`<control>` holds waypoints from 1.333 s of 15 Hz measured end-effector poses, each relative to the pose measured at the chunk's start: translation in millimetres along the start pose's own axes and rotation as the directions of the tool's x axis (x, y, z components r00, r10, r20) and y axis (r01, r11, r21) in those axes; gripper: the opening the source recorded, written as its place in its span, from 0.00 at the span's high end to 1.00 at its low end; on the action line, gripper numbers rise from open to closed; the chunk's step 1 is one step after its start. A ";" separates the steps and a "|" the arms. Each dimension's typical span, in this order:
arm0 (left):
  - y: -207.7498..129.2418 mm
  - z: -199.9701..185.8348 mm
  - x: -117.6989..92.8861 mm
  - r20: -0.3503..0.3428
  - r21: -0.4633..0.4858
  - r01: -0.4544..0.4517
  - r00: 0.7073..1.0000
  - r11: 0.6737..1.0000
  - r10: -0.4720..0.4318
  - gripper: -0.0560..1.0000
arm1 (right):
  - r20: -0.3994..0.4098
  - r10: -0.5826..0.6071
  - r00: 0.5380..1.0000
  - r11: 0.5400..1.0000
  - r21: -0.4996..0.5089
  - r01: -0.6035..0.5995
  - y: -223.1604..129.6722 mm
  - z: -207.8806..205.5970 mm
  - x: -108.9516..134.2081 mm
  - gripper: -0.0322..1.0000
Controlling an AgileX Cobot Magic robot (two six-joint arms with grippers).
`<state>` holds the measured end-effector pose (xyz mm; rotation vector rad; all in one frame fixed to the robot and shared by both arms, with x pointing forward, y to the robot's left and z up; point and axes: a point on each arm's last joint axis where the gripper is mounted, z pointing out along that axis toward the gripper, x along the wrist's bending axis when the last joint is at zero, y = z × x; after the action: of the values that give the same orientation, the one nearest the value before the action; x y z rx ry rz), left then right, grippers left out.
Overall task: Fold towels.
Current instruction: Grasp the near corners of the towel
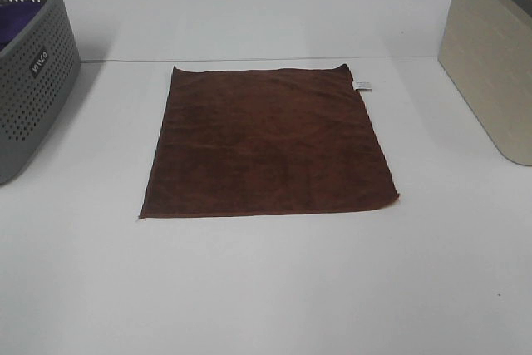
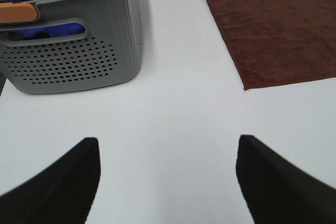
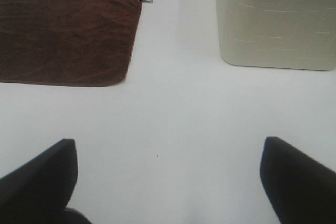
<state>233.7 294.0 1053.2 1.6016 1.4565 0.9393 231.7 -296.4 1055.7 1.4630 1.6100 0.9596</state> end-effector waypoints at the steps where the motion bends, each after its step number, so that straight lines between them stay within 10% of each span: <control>1: 0.0 0.0 0.0 0.000 0.000 0.000 1.000 1.000 0.000 0.31 | 0.000 0.000 1.000 1.000 0.000 0.000 0.0 0.0 0.0 0.09; 9: 1.4 -0.9 0.1 -0.001 -0.011 0.000 1.000 1.000 0.000 0.31 | 0.009 -0.005 1.000 1.000 -0.002 0.005 1.9 0.8 -0.9 0.09; 15: 56.8 18.2 7.5 -0.034 -0.311 0.016 0.999 0.950 -0.028 0.31 | 0.010 -0.018 1.000 0.985 -0.172 0.020 52.5 32.1 -4.6 0.11; 20: 90.3 86.3 11.5 0.046 -0.187 0.203 0.979 0.961 -0.197 0.31 | -0.023 -0.007 1.000 0.988 -0.153 0.003 99.9 74.9 -3.9 0.16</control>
<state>351.4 295.1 1096.7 1.2972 1.4335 0.9070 342.8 -290.2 1112.3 1.3469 1.5201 1.0773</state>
